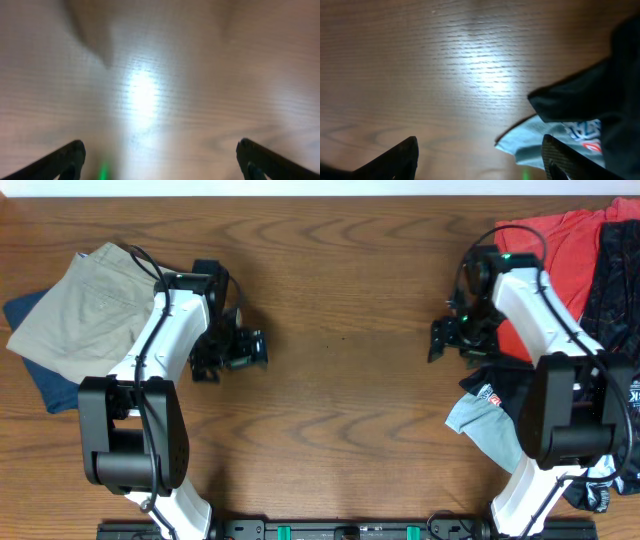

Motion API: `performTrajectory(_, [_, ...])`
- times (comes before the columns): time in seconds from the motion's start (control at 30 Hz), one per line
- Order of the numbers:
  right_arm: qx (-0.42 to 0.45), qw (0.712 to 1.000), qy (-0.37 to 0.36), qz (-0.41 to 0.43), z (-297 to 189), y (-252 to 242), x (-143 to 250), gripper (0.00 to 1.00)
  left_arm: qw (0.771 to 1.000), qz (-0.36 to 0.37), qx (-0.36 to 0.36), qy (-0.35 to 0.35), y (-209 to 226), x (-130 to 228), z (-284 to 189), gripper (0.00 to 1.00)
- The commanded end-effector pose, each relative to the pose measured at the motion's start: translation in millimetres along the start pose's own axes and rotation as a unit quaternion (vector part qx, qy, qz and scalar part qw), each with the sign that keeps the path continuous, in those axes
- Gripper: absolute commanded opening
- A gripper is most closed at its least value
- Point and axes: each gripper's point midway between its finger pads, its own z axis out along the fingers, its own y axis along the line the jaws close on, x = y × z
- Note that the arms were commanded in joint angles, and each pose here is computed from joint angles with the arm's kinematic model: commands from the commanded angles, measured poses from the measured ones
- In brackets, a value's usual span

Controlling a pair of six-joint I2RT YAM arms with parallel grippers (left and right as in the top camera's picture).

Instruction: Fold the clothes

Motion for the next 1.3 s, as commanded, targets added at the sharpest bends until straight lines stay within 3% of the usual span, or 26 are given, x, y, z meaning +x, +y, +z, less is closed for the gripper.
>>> performTrajectory(0.0, [-0.007,1.000,-0.005,-0.008,-12.3,-5.9,1.3,0.76,0.999,-0.006,-0.014,0.044,7.1,20.7,-4.8,0.98])
performTrajectory(0.13, [-0.009,1.000,-0.008,0.000,-23.2,-10.2,8.4,0.76,0.996,-0.013,-0.033,0.086,14.8,45.9,-10.9,0.98])
performTrajectory(0.27, [-0.011,1.000,-0.022,-0.003,-36.9,-8.6,19.0,0.77,0.997,-0.013,-0.033,0.063,16.6,58.1,-24.7,0.98])
performTrajectory(0.5, [-0.024,0.990,-0.135,-0.018,-59.7,-6.0,28.8,0.80,0.993,0.003,-0.020,-0.113,19.0,69.6,-74.5,0.98])
performTrajectory(0.57, [-0.026,0.984,-0.175,-0.022,-64.8,-6.6,33.2,0.84,0.984,0.000,-0.033,-0.175,25.2,75.8,-90.3,0.98])
performTrajectory(0.67, [-0.033,0.966,-0.253,-0.037,-76.3,-5.9,40.9,0.99,0.959,0.020,-0.029,-0.280,25.3,91.7,-116.7,0.98])
performTrajectory(0.83, [-0.020,0.922,-0.383,-0.048,-103.0,-13.8,57.9,0.99,0.912,0.056,0.011,-0.407,20.3,118.2,-142.5,0.98])
performTrajectory(0.93, [-0.026,0.904,-0.424,-0.055,-114.2,-13.6,75.1,0.99,0.879,0.060,0.038,-0.471,20.7,130.6,-161.3,0.98])
performTrajectory(1.03, [-0.029,0.892,-0.447,-0.059,-122.3,-13.7,88.7,0.99,0.857,0.064,0.054,-0.508,21.9,142.9,-175.1,0.98])
performTrajectory(1.27, [-0.031,0.883,-0.464,-0.061,-130.6,-14.0,104.5,0.99,0.841,0.066,0.065,-0.533,24.8,155.6,-182.5,0.98])
